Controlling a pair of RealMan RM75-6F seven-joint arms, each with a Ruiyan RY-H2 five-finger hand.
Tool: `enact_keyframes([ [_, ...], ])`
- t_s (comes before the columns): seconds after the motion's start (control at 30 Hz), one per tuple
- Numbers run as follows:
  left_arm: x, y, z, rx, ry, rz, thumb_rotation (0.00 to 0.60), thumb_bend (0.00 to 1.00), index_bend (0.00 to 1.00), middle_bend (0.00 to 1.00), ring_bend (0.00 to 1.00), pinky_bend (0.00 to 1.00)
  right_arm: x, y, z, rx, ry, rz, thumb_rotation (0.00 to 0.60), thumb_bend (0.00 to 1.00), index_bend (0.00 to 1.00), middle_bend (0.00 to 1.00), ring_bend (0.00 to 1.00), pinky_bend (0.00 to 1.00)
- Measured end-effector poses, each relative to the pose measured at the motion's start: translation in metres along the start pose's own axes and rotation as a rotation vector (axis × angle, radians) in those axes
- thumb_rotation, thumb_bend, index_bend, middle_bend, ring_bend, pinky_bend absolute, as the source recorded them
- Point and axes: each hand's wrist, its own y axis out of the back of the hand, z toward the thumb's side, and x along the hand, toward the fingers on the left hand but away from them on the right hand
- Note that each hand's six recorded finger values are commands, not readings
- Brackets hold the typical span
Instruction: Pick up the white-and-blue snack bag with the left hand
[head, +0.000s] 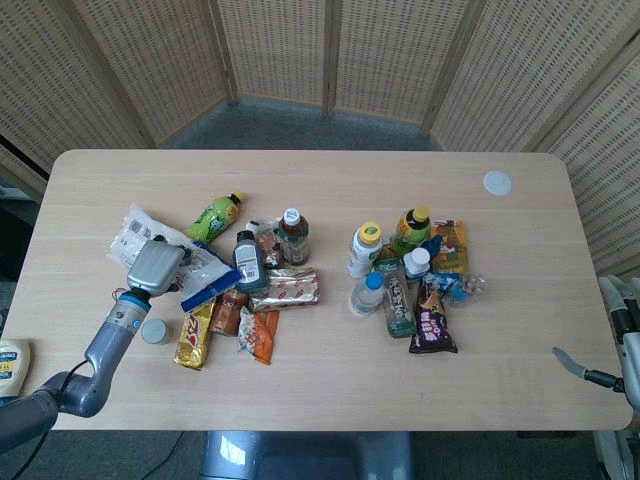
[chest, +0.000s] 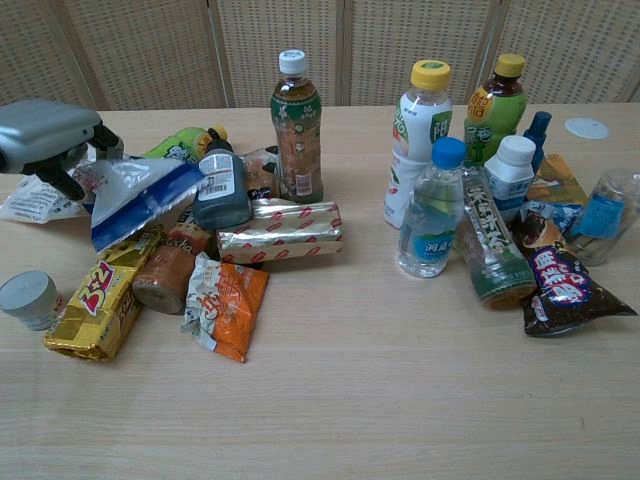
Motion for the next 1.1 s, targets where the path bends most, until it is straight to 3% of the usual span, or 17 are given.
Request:
enact_keyframes([
  [0.3, -0.008, 0.064, -0.029, -0.079, 0.043, 0.178, 0.6, 0.42, 0.66, 0.65, 0.83, 0.39, -0.001, -0.005, 0.0, -0.006, 0.002, 0.003, 0.2, 0.15, 0.0, 0.0, 0.0, 0.0],
  [0.63, -0.044, 0.149, -0.059, -0.224, 0.05, 0.405, 0.6, 0.41, 0.66, 0.66, 0.83, 0.4, -0.003, -0.009, 0.002, -0.012, 0.004, 0.006, 0.204, 0.15, 0.0, 0.0, 0.0, 0.0],
  [1.1, -0.089, 0.238, -0.071, -0.299, 0.017, 0.596, 0.6, 0.41, 0.66, 0.66, 0.82, 0.4, -0.004, -0.015, 0.006, -0.031, 0.016, 0.007, 0.205, 0.15, 0.0, 0.0, 0.0, 0.0],
])
